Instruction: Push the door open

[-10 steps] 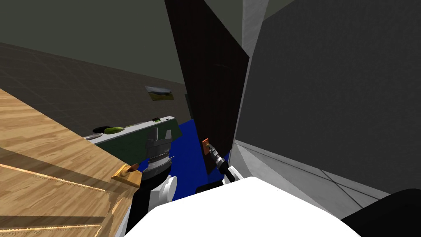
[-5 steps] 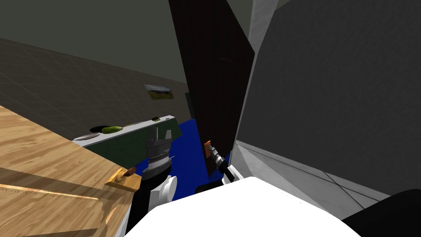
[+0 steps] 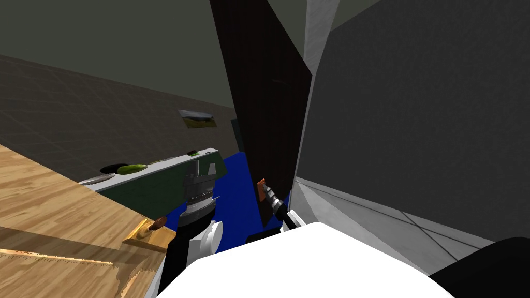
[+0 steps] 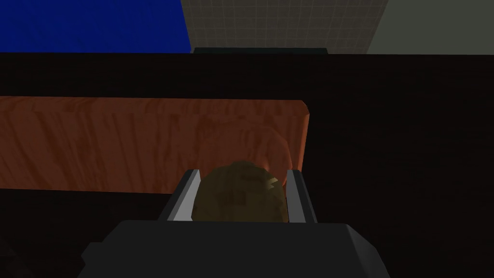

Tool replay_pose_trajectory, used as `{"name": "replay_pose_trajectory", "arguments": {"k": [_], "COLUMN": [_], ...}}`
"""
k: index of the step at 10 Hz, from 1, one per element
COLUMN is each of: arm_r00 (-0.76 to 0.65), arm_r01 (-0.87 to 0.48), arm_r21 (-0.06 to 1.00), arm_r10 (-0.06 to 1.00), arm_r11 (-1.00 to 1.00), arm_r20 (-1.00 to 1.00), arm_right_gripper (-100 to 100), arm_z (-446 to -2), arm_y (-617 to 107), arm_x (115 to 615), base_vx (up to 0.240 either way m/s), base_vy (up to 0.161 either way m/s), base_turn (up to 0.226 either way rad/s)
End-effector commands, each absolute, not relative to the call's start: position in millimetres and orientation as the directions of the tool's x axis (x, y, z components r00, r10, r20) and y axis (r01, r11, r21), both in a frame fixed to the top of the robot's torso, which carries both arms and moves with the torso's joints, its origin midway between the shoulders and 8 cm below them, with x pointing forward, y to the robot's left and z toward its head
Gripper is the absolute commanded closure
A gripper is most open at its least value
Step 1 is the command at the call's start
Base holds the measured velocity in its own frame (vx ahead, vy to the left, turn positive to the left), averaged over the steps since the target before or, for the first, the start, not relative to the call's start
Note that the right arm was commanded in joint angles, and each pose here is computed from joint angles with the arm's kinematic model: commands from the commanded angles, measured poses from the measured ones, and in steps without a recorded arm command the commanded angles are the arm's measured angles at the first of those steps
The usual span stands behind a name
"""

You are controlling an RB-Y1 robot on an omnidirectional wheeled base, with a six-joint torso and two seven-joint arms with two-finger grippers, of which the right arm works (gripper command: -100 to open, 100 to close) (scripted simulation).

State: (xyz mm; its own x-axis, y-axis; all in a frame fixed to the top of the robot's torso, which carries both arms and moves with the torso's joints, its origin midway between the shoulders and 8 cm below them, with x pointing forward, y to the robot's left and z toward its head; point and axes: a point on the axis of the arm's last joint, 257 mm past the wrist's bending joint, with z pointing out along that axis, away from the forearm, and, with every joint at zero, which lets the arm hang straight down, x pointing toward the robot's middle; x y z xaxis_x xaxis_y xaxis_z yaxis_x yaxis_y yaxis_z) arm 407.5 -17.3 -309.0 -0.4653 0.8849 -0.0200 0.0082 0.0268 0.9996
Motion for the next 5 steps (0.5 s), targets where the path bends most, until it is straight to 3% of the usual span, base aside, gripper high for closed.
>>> {"name": "replay_pose_trajectory", "arguments": {"k": [1,5], "arm_r00": [-0.465,-0.477], "arm_r01": [-0.002,0.001], "arm_r21": [0.999,0.999], "arm_r10": [0.885,0.878], "arm_r11": [0.035,0.052], "arm_r20": [-0.032,-0.046], "arm_right_gripper": [100,100], "arm_z": [-306.2,-311.4], "arm_y": [-19.1,-14.5], "arm_x": [408.5,398.4], "base_vx": [0.173,0.174], "base_vy": [0.060,0.085], "base_turn": [-0.137,-0.189]}}
